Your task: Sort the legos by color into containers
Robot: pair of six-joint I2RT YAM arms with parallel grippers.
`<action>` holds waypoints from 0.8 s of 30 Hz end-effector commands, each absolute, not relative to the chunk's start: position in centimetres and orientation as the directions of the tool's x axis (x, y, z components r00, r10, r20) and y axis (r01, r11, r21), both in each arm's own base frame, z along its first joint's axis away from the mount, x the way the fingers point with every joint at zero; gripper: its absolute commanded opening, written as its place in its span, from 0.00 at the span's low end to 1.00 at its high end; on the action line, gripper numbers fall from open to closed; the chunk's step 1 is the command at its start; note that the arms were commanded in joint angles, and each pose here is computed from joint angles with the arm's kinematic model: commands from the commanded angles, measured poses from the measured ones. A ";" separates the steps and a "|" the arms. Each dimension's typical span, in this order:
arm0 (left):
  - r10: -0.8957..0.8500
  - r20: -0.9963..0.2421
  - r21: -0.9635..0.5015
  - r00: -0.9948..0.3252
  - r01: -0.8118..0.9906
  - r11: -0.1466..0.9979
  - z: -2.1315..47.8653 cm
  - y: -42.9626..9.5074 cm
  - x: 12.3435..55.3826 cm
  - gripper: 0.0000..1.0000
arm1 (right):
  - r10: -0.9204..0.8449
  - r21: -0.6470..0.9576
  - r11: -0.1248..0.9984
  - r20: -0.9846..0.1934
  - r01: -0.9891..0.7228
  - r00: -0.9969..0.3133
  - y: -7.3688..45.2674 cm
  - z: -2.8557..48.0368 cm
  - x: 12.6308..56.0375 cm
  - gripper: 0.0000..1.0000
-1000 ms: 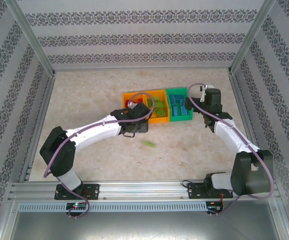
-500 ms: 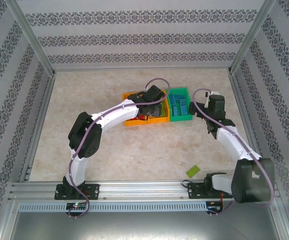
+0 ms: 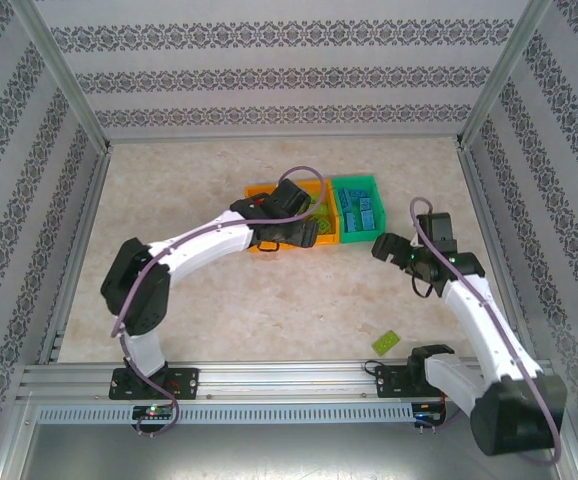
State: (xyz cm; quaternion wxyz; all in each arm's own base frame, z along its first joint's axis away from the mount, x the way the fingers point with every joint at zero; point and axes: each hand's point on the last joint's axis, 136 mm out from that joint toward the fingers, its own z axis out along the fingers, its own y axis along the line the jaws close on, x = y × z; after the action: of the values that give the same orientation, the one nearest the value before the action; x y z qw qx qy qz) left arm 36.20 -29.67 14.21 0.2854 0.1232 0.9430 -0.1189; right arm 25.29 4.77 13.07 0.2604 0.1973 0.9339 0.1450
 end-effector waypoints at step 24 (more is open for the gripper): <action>0.139 -0.737 -0.004 -0.661 0.210 0.978 17.0 -18.4 35.0 1.00 | 0.726 0.144 0.653 0.162 0.744 -0.668 7.7 3.0 8.1 0.81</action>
State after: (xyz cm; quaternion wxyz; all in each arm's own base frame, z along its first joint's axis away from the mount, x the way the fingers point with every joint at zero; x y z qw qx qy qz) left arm 34.54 -18.86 15.58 0.3750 0.1022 0.9205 -0.0400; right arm 10.53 8.01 4.07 0.0028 0.3735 0.9197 0.1211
